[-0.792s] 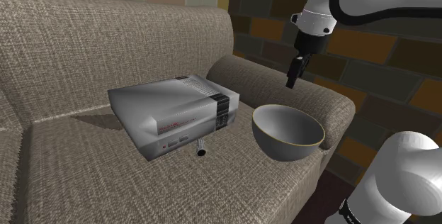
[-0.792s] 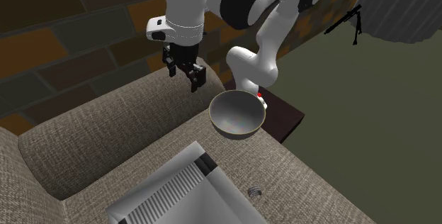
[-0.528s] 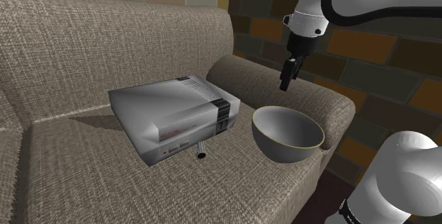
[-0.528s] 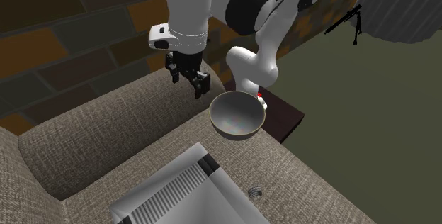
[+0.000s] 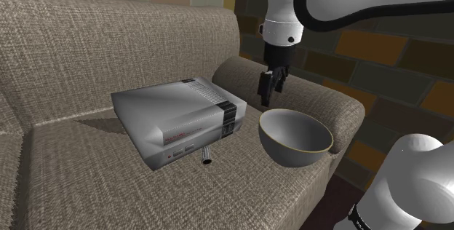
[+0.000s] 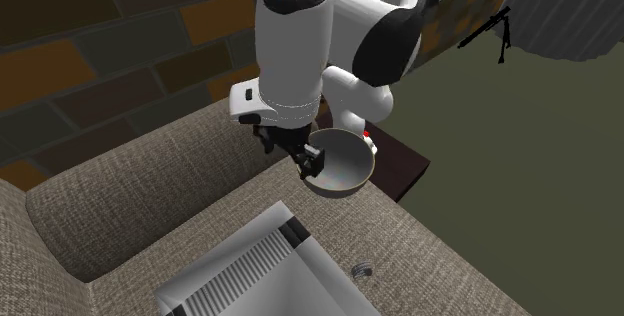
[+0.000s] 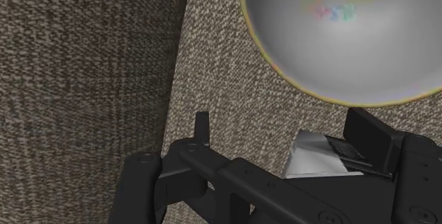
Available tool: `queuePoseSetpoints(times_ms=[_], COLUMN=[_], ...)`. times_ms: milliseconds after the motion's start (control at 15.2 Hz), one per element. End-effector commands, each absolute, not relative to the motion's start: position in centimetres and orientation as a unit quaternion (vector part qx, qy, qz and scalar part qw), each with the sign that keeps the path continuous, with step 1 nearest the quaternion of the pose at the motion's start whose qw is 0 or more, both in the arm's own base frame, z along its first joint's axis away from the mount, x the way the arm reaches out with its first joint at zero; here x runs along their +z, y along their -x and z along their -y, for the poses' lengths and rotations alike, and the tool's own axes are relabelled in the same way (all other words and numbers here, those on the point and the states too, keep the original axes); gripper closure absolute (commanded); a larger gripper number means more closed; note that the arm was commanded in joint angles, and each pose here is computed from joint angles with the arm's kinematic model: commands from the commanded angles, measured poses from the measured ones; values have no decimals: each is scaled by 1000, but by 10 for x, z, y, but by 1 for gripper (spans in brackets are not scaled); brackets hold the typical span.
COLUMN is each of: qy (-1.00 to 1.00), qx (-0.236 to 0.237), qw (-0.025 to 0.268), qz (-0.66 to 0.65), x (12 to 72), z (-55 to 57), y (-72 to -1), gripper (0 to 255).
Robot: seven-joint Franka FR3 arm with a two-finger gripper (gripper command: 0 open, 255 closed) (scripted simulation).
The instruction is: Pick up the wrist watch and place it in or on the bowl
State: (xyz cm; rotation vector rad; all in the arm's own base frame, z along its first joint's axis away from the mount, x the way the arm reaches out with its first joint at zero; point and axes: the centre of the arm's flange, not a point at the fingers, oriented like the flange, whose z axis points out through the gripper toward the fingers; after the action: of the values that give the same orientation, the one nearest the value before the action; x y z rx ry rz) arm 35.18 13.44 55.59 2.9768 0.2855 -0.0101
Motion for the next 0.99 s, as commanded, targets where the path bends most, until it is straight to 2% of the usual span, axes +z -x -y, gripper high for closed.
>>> queuePoseSetpoints(times_ms=[0,924], qy=[-993,-988], qx=[-15,-91], qw=[75,72], qz=[-95,-101], x=[548,498], z=[-159,-337], y=[-358,-407], gripper=[0,0])
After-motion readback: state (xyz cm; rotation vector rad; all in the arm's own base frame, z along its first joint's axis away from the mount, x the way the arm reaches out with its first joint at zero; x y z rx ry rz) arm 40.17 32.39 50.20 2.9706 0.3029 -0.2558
